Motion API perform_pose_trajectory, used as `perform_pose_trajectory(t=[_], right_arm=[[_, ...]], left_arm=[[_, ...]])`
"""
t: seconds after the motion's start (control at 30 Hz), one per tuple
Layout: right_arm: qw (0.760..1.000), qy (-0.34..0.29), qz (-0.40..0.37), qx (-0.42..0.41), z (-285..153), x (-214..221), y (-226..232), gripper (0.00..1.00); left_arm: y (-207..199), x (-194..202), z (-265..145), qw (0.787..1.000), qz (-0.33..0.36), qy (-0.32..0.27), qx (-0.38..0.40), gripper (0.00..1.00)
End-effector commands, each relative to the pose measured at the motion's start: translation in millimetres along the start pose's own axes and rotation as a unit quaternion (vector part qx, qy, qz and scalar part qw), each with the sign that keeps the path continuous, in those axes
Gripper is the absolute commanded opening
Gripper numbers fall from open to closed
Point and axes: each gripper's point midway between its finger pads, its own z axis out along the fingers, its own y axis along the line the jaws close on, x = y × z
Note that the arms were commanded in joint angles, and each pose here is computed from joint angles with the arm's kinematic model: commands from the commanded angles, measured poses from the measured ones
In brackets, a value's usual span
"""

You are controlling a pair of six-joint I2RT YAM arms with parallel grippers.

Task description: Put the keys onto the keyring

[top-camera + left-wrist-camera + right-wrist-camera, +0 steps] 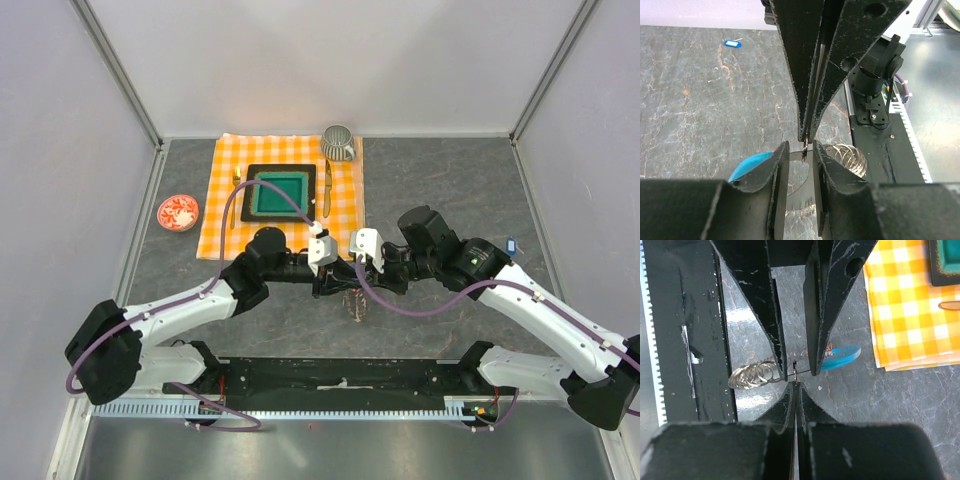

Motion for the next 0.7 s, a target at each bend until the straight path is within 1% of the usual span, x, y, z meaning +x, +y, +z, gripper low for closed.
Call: perform_pose_trajectory(t=[0.0, 0.23, 0.3, 0.33, 0.4, 0.43, 0.5, 0.53, 0.63, 0.67], right_arm=[[0.998, -0.048, -0.03, 0.005, -6.8, -24.0, -0.5, 0.0], [0.999, -0.045, -0.03, 0.004, -5.2, -22.2, -0.5, 0.0], [0.999, -0.044, -0.029, 0.003, -4.5, -21.4, -0.4, 0.0], [0.999, -0.045, -0.03, 0.005, -4.6, -21.6, -0.8, 0.0], [0.999, -0.044, -0.029, 0.006, -4.7, -21.0, -1.0, 0.0], [0.999, -0.044, -0.03, 0.006, -5.4, -21.2, -0.6, 0.0], [0.998, -0.046, -0.031, 0.007, -6.2, -22.0, -0.5, 0.0], [0.998, -0.046, -0.031, 0.007, -6.2, -22.0, -0.5, 0.0], [0.999, -0.045, -0.027, 0.015, -6.2, -20.9, -2.7, 0.0], [0.998, -0.046, -0.019, 0.028, -8.8, -20.9, -5.8, 0.01]], left_arm=[[-1.0, -13.5, 4.7, 1.0, -0.003, -0.007, 0.016, 0.31], [-0.3, -14.0, 7.0, 1.0, -0.011, 0.001, 0.02, 0.31], [-0.3, -14.1, 7.2, 1.0, -0.013, 0.003, 0.021, 0.29], [-0.2, -13.7, 7.4, 1.0, -0.014, 0.004, 0.021, 0.24], [0.4, -13.2, 7.5, 1.0, -0.017, 0.007, 0.021, 0.19], [-0.1, -10.8, 7.8, 0.999, -0.02, 0.012, 0.022, 0.15], [0.5, -10.1, 7.9, 0.999, -0.023, 0.016, 0.022, 0.1], [0.3, -8.6, 8.0, 0.999, -0.026, 0.02, 0.022, 0.02], [2.9, -10.0, 7.3, 0.999, -0.022, 0.019, 0.015, 0.02], [3.0, -9.2, 6.5, 1.0, -0.021, 0.019, 0.011, 0.02]])
